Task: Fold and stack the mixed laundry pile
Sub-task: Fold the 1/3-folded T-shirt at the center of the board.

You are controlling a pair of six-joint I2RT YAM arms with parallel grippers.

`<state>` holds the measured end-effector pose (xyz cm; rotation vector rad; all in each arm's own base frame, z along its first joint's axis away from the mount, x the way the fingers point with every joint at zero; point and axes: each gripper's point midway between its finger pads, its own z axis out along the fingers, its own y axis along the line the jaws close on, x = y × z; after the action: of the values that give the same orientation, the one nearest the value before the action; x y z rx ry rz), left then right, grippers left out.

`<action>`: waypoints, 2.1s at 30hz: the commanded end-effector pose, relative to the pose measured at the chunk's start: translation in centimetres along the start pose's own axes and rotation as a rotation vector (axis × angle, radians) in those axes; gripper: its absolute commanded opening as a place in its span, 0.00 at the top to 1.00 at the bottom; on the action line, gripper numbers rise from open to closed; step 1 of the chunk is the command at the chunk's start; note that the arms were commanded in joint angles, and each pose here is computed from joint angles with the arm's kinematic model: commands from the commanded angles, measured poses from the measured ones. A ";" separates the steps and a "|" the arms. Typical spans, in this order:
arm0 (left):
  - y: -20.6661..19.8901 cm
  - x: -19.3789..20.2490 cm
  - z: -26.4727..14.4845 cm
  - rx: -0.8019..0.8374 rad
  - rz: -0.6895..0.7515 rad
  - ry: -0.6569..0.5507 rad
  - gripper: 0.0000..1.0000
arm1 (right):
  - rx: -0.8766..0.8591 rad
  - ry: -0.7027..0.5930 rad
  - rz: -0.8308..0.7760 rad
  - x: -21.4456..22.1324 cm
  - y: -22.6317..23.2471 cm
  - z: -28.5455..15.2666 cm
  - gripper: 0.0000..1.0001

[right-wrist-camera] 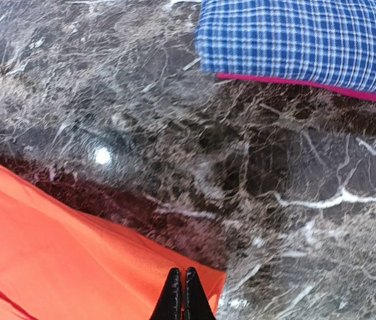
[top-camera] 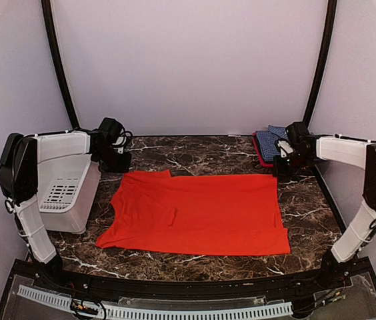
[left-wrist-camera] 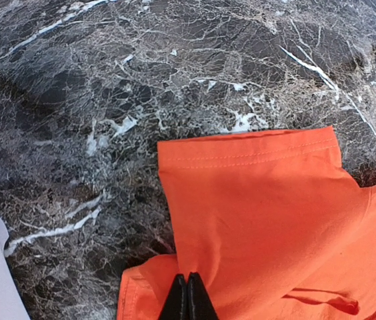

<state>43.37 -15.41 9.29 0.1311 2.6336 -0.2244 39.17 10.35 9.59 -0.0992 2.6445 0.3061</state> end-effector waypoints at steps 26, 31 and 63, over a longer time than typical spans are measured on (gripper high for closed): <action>1.3 10.9 -5.0 -0.066 -0.161 0.083 1.00 | 0.173 0.096 0.296 11.0 -1.8 -2.1 1.00; 1.1 12.1 -4.2 -0.075 -0.151 0.118 1.00 | 0.159 0.134 0.286 11.9 -1.8 -0.7 1.00; 0.2 -0.4 -3.4 -0.055 -0.112 -0.076 1.00 | 0.114 -0.071 0.116 -4.2 -3.2 1.1 1.00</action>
<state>42.06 -14.52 11.51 -0.0917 2.5849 -0.1737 42.78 7.83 9.01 0.1320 2.6514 0.1858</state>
